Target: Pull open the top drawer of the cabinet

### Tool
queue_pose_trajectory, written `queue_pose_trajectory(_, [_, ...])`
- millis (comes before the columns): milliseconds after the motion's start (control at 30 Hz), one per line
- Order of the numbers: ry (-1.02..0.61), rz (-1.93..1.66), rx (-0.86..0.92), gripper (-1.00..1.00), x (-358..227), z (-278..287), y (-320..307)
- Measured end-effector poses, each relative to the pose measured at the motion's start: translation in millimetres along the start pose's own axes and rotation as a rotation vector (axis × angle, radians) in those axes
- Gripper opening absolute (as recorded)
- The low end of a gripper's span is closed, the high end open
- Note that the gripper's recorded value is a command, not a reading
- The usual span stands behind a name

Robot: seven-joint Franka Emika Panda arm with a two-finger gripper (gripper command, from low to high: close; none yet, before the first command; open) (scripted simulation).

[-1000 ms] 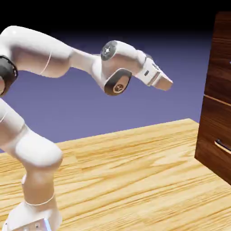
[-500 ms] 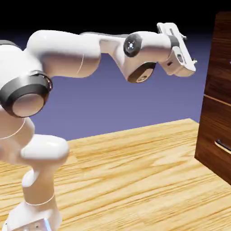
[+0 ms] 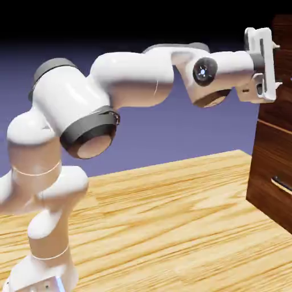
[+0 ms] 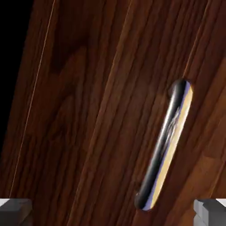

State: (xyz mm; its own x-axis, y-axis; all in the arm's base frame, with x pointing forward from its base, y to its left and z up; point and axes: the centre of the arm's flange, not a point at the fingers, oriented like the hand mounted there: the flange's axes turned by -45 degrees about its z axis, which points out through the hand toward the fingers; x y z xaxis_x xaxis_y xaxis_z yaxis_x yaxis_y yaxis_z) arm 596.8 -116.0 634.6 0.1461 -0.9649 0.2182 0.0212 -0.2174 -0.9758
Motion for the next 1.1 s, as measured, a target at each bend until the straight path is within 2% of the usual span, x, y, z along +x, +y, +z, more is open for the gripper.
queue_pose_trajectory(500, [0.143,0.216,-0.006,1.00,-19.7,84.7,42.7])
queue_pose_trajectory(833, [0.148,0.223,-0.006,1.00,-13.6,132.4,45.6])
queue_pose_trajectory(867, [0.148,0.220,-0.005,-1.00,-14.0,136.4,44.4])
queue_pose_trajectory(1100, [0.148,0.220,-0.004,-1.00,-18.3,106.4,43.5])
